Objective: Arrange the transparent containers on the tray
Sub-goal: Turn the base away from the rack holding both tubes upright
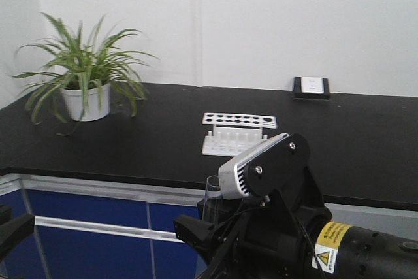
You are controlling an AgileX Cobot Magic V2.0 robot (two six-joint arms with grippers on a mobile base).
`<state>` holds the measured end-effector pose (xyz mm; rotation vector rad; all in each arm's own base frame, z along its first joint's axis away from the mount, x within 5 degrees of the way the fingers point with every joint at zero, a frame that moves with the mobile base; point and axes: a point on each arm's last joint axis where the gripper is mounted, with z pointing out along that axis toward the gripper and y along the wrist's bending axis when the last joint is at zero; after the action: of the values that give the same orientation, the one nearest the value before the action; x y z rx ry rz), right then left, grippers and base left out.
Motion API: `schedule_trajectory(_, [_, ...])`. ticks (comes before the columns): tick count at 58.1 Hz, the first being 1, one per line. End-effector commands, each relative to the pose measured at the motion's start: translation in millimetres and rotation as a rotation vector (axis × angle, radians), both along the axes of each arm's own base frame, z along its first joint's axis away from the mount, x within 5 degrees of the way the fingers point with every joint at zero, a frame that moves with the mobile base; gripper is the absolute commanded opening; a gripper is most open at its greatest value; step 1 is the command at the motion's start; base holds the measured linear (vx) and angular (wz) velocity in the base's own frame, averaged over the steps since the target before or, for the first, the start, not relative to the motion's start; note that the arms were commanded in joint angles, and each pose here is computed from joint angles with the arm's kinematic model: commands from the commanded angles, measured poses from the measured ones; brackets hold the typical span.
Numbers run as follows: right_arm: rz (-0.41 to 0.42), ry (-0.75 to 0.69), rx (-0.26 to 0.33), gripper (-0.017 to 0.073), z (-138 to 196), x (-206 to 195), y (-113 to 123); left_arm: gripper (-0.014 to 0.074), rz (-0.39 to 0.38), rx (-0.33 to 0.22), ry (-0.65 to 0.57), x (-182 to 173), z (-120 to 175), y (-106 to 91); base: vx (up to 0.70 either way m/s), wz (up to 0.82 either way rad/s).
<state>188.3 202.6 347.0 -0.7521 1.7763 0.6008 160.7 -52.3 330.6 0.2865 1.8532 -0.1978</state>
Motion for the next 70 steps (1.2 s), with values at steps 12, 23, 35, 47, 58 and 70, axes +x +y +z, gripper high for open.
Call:
schedule_trajectory(12, [-0.022, -0.112, 0.093, 0.002, 26.4, 0.2, -4.6, 0.0066, -0.014, -0.05, -0.109, 0.3, 19.9, -2.0, -0.06, 0.35])
schedule_trajectory(23, [-0.022, -0.112, 0.093, 0.002, 26.4, 0.2, -4.6, 0.0066, -0.014, -0.05, -0.109, 0.3, 19.9, -2.0, -0.04, 0.4])
schedule_trajectory(35, [-0.022, -0.112, 0.093, 0.002, 26.4, 0.2, -4.6, 0.0066, -0.014, -0.05, -0.109, 0.3, 19.9, -2.0, 0.0, 0.49])
schedule_trajectory(47, [-0.022, -0.113, 0.092, 0.002, 26.4, 0.2, -4.6, 0.0066, -0.014, -0.05, -0.109, 0.3, 19.9, -2.0, 0.04, 0.54])
schedule_trajectory(58, [-0.022, -0.113, 0.092, 0.002, 26.4, 0.2, -4.6, 0.0066, -0.014, -0.05, -0.109, 0.3, 19.9, -2.0, 0.08, 0.5])
schedule_trajectory(70, [-0.022, -0.113, 0.092, 0.002, 26.4, 0.2, -4.6, 0.0066, -0.014, -0.05, -0.109, 0.3, 19.9, -2.0, 0.13, 0.52])
